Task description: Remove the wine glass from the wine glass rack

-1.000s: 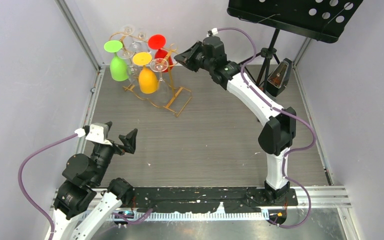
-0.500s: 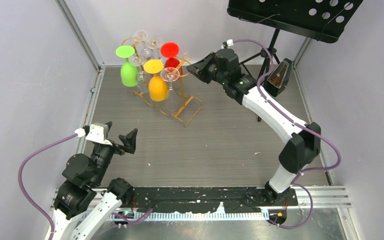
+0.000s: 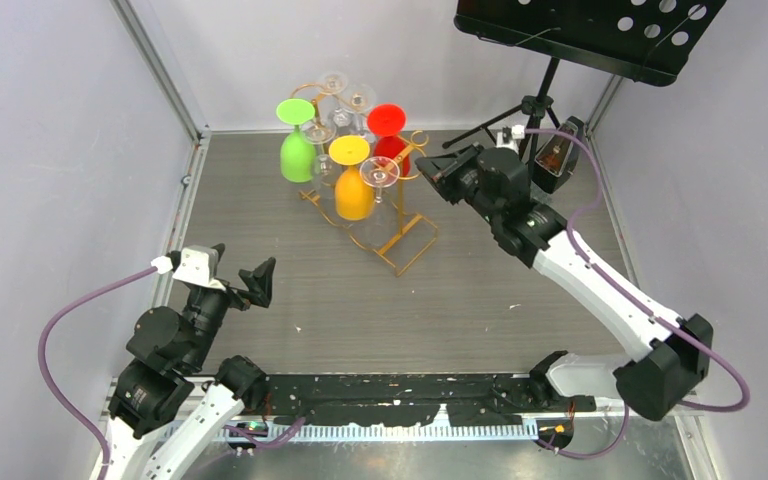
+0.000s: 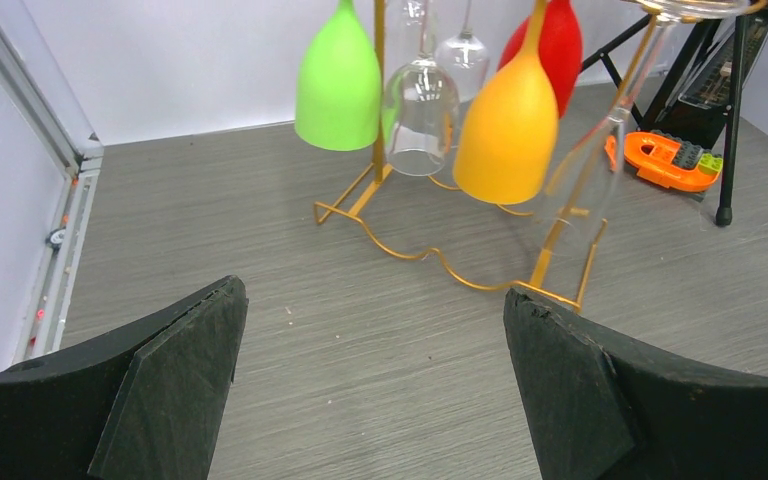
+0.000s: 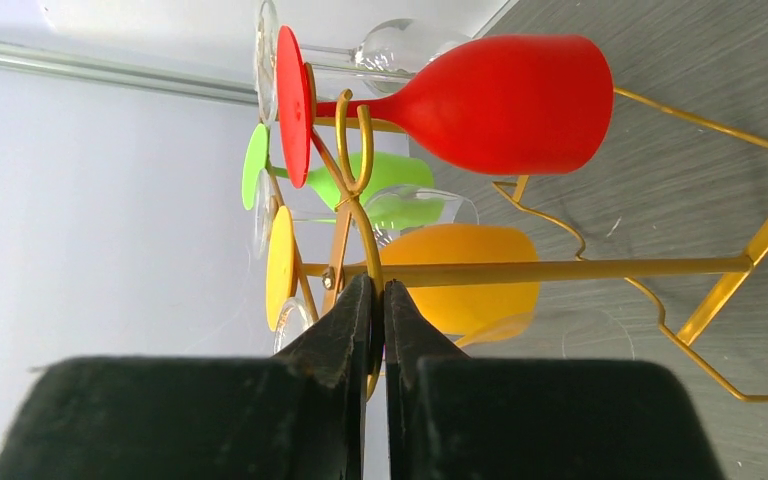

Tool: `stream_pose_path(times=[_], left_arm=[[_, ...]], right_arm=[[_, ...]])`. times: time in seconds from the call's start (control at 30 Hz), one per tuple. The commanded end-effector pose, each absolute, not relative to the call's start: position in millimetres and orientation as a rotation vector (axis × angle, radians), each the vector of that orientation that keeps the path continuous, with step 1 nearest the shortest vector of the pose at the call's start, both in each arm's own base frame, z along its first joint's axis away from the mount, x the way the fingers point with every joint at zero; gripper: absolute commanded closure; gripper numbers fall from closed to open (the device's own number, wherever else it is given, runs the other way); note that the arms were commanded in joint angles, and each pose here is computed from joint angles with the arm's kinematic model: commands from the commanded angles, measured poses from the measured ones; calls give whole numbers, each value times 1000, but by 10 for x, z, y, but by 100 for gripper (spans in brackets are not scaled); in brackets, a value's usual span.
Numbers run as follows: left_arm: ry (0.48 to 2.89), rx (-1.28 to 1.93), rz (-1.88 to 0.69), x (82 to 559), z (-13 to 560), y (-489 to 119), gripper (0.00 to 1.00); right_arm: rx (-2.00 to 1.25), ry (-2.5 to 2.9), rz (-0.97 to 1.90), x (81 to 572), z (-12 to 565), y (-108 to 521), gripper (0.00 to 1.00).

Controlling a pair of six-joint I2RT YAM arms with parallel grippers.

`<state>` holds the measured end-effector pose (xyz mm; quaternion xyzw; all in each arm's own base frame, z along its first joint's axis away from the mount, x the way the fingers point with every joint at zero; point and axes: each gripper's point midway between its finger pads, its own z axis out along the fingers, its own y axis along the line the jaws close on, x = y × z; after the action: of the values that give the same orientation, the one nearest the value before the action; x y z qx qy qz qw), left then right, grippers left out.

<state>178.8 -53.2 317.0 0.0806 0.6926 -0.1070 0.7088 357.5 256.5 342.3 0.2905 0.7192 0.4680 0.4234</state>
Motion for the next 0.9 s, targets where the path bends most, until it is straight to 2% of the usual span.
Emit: stream_pose_path(times=[0.0,0.27,0.53,0.73,0.77,0.87], left_arm=[[1519,149,-237,1814,3225,-514,1],[1519,152,-244,1810,3219,-525,1],[1520,156,-254,1808,3215,-545,1],[1515,154,-253,1800,3224,-534,1],[1514,154,-254,1796,3224,-533,1],[1512,151,-250,1795,3230,-524,1]], right_arm=[[818,1546,1237,3407,4009,2246,94],[876,1522,1217,3084,3934,2201,94],[877,1536,1199,2979,3848,2260,94],[827,1567,1156,2947,3843,2306,79],[818,1573,1150,2949,3838,2313,72],[797,1579,1135,2953,3835,2319,60]])
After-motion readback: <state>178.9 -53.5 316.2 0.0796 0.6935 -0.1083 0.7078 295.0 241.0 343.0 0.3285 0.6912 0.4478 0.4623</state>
